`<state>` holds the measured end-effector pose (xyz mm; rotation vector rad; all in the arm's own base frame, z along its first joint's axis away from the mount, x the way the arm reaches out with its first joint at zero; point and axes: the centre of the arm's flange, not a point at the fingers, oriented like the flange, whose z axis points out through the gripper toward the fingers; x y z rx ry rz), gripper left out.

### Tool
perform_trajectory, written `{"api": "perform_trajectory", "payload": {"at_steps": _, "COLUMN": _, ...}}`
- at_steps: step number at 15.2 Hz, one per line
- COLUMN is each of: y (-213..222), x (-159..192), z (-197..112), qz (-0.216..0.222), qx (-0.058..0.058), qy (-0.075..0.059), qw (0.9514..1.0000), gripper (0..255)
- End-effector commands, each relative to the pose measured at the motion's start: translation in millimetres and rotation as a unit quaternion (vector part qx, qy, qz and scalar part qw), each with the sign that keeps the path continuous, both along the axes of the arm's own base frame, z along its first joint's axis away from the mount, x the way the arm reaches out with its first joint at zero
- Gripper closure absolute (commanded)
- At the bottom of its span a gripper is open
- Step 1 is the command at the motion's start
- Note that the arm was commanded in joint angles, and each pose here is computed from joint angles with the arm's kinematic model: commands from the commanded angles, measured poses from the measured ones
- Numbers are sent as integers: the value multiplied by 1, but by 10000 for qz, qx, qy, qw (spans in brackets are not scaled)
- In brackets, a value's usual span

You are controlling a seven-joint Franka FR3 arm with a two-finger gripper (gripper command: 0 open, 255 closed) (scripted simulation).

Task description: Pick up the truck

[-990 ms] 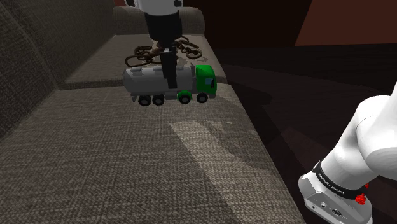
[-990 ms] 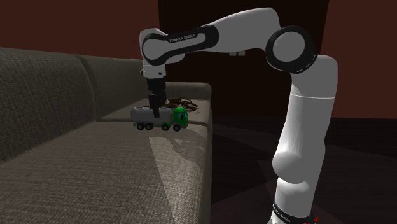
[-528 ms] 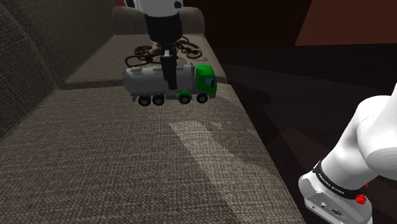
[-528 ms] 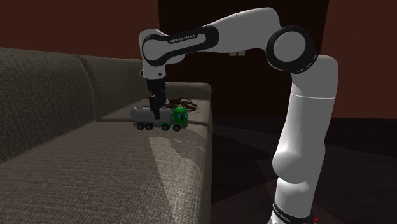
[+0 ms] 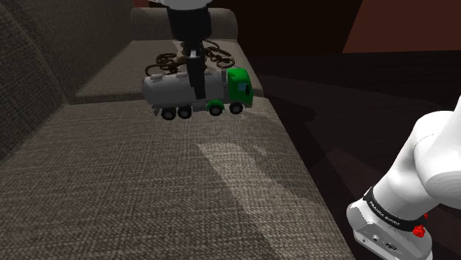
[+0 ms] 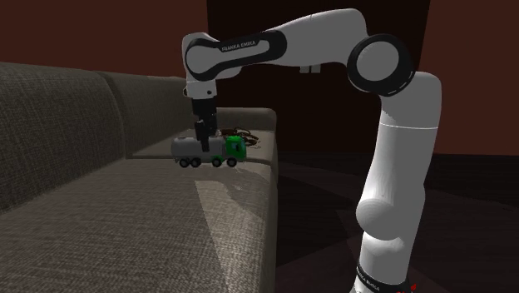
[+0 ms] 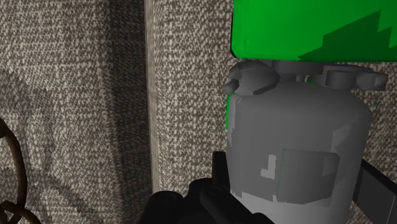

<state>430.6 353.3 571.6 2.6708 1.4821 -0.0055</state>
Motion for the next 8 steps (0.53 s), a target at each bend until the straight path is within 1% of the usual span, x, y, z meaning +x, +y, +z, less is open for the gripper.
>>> {"api": "perform_trajectory", "payload": {"at_steps": 1, "y": 0, "x": 0, "z": 12, "qz": -1, "qx": 3, "qy": -7, "qw": 10000, "gripper": 255}}
{"api": "perform_trajectory", "payload": {"at_steps": 8, "y": 0, "x": 0, "z": 49, "qz": -1, "qx": 3, "qy": -7, "qw": 10000, "gripper": 255}}
